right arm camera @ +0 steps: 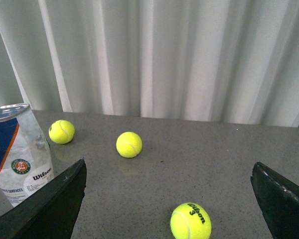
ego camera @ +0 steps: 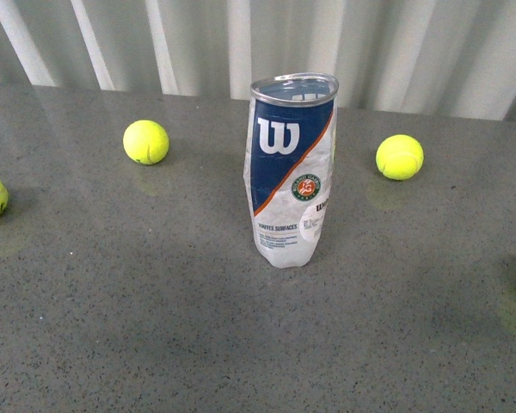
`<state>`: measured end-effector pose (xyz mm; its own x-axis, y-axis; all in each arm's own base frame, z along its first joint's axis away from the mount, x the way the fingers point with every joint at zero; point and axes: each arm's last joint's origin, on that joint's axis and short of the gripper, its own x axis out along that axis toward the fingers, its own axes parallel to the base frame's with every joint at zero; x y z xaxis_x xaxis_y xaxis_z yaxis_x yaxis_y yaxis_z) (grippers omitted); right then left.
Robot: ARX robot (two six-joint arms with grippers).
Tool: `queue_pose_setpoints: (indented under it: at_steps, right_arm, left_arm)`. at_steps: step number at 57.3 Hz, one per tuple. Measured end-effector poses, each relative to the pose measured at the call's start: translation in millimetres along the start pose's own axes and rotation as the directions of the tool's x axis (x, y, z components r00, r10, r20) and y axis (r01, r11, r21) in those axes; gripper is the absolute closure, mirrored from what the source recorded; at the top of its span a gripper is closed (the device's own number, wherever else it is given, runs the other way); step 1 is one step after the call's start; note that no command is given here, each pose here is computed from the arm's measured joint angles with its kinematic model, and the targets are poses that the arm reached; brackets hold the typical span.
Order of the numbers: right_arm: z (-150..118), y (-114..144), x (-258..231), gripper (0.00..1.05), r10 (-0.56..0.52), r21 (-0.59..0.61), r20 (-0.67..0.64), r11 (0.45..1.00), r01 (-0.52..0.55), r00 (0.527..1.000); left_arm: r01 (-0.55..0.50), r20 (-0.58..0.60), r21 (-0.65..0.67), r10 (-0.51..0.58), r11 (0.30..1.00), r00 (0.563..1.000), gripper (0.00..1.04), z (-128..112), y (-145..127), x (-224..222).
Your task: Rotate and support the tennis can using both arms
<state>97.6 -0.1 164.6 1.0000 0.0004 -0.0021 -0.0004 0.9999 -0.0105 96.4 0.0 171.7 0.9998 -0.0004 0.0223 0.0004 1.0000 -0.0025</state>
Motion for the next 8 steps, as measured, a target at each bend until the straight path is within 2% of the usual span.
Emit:
queue_pose_setpoints:
  at_steps: [8]
  right_arm:
    - [0.0,0.0,0.0,0.07,0.0,0.0,0.0,1.0,0.0,1.0]
  left_arm:
    - [0.0,0.0,0.0,0.0,1.0,1.0,0.07,0.0,0.0,0.0]
